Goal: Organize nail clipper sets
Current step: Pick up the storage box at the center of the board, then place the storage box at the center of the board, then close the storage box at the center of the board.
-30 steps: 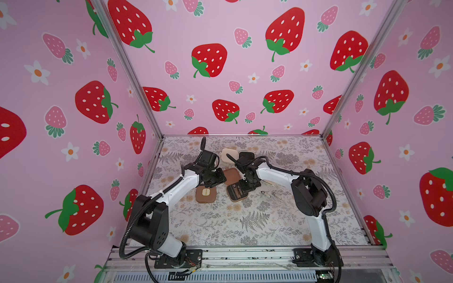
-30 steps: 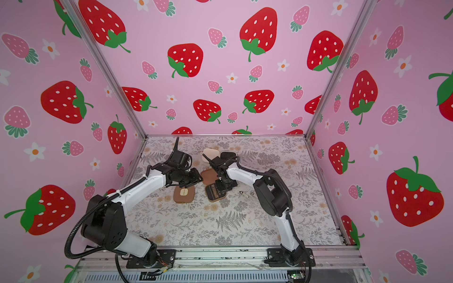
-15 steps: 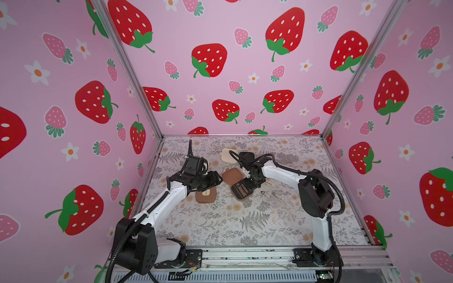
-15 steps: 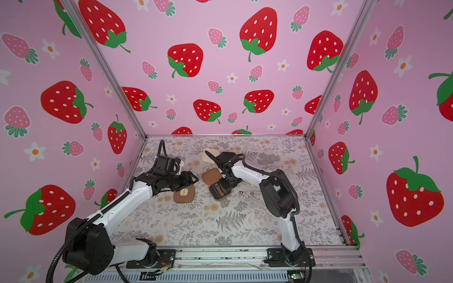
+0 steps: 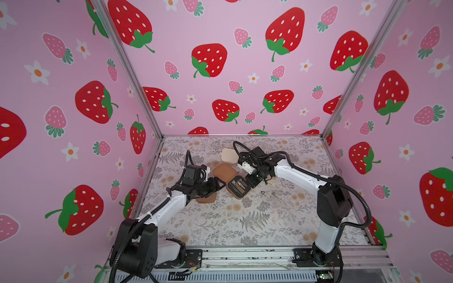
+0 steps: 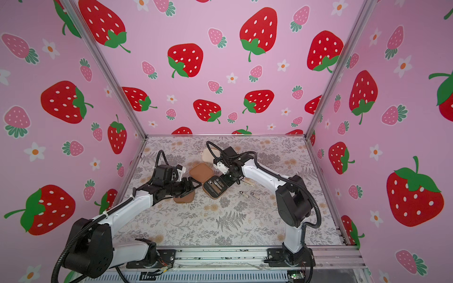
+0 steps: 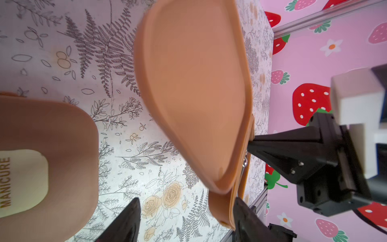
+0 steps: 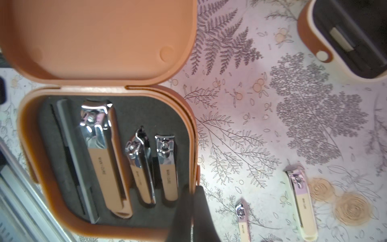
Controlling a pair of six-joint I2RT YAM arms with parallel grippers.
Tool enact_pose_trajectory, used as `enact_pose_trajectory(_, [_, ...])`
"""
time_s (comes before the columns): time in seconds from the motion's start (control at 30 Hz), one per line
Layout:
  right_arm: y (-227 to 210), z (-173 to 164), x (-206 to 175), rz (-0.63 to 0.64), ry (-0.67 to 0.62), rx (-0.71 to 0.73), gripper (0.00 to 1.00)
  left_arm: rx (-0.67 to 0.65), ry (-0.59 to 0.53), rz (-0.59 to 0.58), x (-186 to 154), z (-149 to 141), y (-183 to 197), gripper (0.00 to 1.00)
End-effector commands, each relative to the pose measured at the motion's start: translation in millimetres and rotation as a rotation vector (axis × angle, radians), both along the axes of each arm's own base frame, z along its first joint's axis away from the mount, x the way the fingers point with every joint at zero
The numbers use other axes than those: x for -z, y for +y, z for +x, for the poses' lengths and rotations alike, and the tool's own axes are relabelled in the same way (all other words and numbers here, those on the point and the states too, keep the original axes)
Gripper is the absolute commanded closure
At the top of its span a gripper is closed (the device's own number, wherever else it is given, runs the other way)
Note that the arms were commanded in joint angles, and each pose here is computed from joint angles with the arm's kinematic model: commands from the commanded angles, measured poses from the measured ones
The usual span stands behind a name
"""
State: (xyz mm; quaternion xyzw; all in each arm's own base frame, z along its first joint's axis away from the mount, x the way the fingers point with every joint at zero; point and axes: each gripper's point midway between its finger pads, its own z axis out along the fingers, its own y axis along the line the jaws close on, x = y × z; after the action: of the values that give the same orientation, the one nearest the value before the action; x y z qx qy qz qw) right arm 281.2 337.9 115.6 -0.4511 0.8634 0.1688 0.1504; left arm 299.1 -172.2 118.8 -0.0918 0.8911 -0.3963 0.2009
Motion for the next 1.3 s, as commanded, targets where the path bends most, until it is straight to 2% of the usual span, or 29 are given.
enact_pose_trajectory(0.0, [15.5, -8.2, -3.2, 0.053, 0.006, -0.1, 1.0, -0.021, -0.091, -0.095, -18.4, 14.8, -7.2, 0.29])
enact_pose_trajectory(0.3, [12.2, -10.3, 17.9, -0.044, -0.031, -0.216, 1.0, -0.075, -0.18, -0.116, -23.4, 31.6, -4.4, 0.29])
enact_pose_trajectory(0.53, [6.9, 14.9, 34.2, -0.166, -0.127, -0.258, 1.0, -0.11, -0.242, -0.082, -31.8, 34.4, 3.9, 0.29])
enact_pose_trajectory(0.73, [16.0, 30.6, 56.4, -0.2, -0.134, -0.262, 1.0, -0.123, -0.241, -0.076, -24.4, 31.5, 6.6, 0.29])
enact_pose_trajectory(1.0, [21.2, 45.3, 70.8, -0.229, -0.17, -0.253, 1.0, -0.11, -0.215, -0.131, -7.4, 35.0, -5.6, 0.3])
enact_pose_trajectory(1.1, [18.0, 47.6, 69.7, -0.243, -0.165, -0.205, 0.89, -0.089, -0.219, -0.149, -9.1, 37.3, -14.6, 0.3])
enact_pose_trajectory(1.27, [5.4, 53.5, 43.9, -0.248, -0.193, -0.043, 0.67, -0.043, -0.243, -0.158, -18.5, 34.5, -30.0, 0.3])
